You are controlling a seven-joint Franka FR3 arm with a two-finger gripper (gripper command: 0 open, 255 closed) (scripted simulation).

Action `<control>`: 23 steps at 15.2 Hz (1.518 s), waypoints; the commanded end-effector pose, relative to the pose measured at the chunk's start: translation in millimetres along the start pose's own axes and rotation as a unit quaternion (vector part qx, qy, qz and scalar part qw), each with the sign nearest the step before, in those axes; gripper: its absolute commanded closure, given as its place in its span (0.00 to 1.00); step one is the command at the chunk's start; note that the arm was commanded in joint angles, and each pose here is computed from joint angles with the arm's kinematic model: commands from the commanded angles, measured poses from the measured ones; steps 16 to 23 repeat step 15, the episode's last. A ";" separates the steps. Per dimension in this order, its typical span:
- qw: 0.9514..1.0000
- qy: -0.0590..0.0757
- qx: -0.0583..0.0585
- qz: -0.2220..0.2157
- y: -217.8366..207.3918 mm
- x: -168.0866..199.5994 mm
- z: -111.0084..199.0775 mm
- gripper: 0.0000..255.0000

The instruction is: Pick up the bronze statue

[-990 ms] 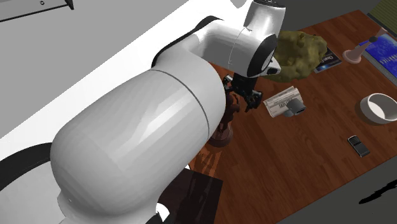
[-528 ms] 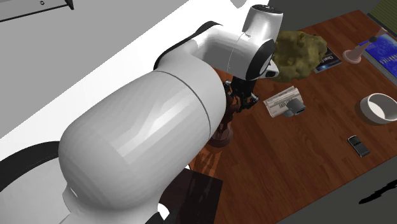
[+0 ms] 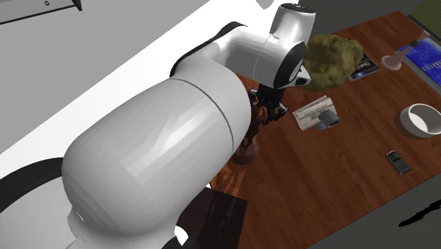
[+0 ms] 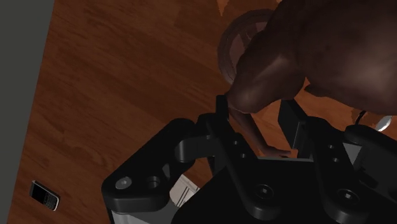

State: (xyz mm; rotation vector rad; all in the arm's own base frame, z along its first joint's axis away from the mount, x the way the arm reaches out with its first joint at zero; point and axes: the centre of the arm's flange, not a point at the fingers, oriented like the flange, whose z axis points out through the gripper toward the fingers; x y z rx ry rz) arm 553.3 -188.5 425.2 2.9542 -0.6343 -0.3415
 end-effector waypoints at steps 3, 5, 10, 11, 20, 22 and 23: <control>1.000 0.001 0.000 0.000 2.6 -3.2 -20.4 1.00; 1.000 0.001 0.000 0.000 4.2 -5.3 -30.7 1.00; 1.000 0.001 0.000 0.000 8.0 -10.5 -56.3 1.00; 1.000 0.001 0.000 0.000 8.7 -11.5 -61.4 1.00; 1.000 0.001 0.000 0.000 10.4 -13.8 -72.4 1.00; 1.000 0.001 0.000 0.000 10.4 -13.8 -72.4 1.00; 1.000 0.001 0.000 0.000 10.4 -13.8 -72.4 1.00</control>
